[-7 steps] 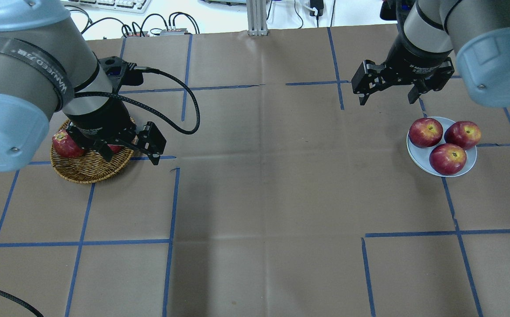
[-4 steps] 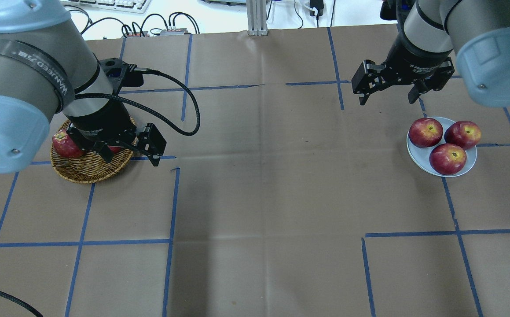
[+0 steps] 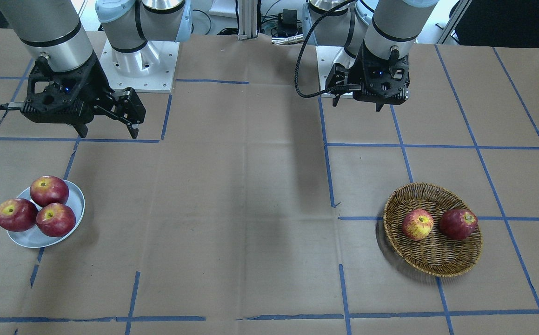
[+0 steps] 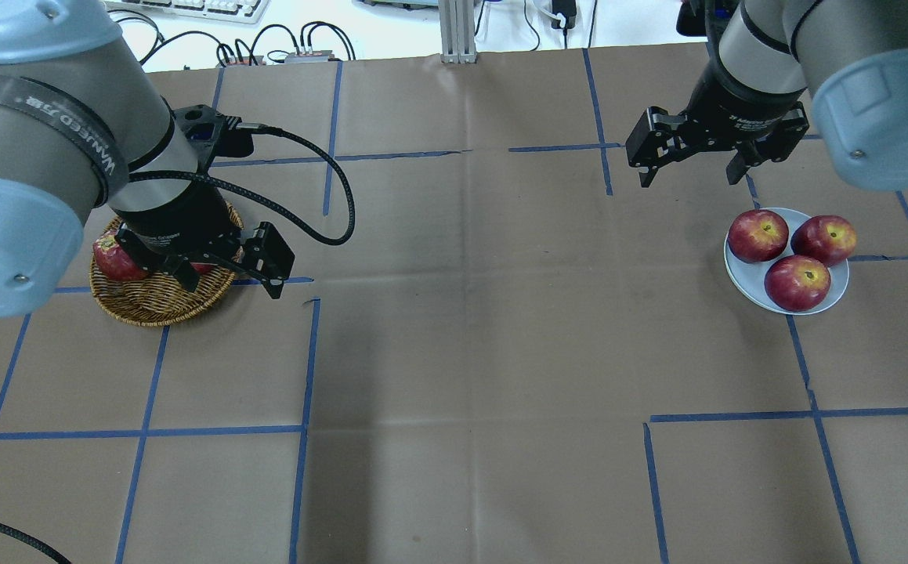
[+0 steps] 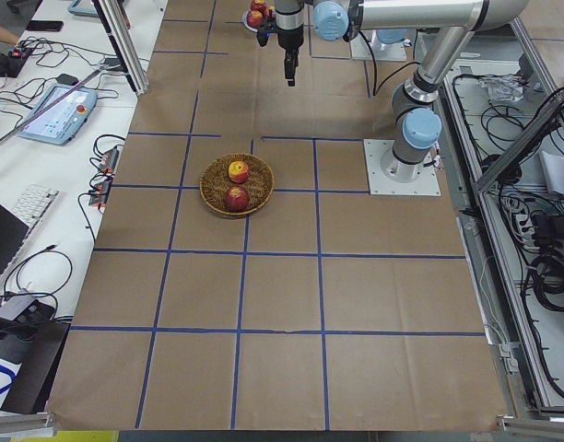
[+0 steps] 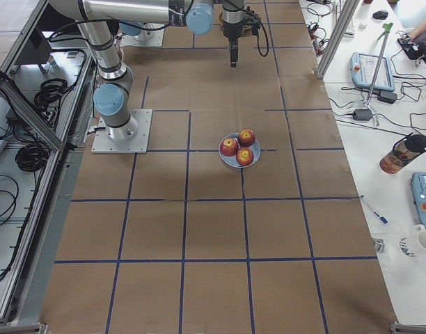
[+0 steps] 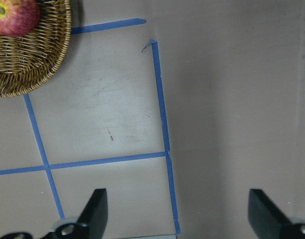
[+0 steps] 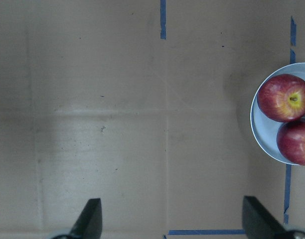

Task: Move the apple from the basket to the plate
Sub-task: 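Lower the left gripper toward the striped apple in the wicker basket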

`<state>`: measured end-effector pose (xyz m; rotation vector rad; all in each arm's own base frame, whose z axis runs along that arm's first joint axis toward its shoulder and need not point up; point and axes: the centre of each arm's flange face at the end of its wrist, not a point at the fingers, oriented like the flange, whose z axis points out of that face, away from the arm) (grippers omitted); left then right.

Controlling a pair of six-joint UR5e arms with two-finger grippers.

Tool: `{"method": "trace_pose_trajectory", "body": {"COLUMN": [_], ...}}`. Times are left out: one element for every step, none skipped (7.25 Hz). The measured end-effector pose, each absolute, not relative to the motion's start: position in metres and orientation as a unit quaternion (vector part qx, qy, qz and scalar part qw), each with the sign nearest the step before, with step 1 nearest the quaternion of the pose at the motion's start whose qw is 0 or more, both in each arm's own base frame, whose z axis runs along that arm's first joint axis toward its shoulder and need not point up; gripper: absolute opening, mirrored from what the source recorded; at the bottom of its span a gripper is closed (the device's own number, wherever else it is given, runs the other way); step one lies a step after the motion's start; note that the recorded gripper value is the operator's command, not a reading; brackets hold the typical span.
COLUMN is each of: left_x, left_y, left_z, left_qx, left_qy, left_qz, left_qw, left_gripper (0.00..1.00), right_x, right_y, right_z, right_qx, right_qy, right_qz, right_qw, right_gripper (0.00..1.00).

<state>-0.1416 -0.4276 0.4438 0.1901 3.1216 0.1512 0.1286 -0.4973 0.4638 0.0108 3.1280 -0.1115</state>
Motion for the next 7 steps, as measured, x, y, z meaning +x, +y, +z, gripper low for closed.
{"method": "trace_pose_trajectory", "body": {"left_x": [-0.141,-0.141,-0.14,-0.139,-0.138,-0.137,-0.134], "left_y": [-0.427,-0.426,-0.424,-0.424,-0.429,-0.442,-0.455], "left_z": [0.449,0.454,0.456,0.454,0.444,0.424,0.394], "left_qx": [0.062,0.064,0.065,0.065,0.065,0.07,0.084], "left_qy": [0.997,0.997,0.997,0.997,0.997,0.997,0.996], "left_qz": [0.043,0.038,0.037,0.039,0.037,0.029,0.028], "left_qw": [0.008,0.01,0.012,0.014,0.014,0.015,0.015], "left_gripper": [0.99,0.99,0.99,0.99,0.99,0.99,0.99], "right_x": [0.129,0.129,0.129,0.129,0.129,0.129,0.129], "right_y": [-0.497,-0.497,-0.497,-0.497,-0.498,-0.498,-0.498], "right_z": [0.464,0.464,0.464,0.464,0.465,0.465,0.464], "right_qx": [0.003,0.003,0.003,0.003,0.003,0.003,0.003], "right_qy": [0.999,0.999,0.999,0.999,0.999,0.999,0.999], "right_qz": [-0.036,-0.036,-0.036,-0.036,-0.037,-0.037,-0.037], "right_qw": [0.006,0.006,0.006,0.006,0.006,0.006,0.006], "right_gripper": [1.0,1.0,1.0,1.0,1.0,1.0,1.0]}}
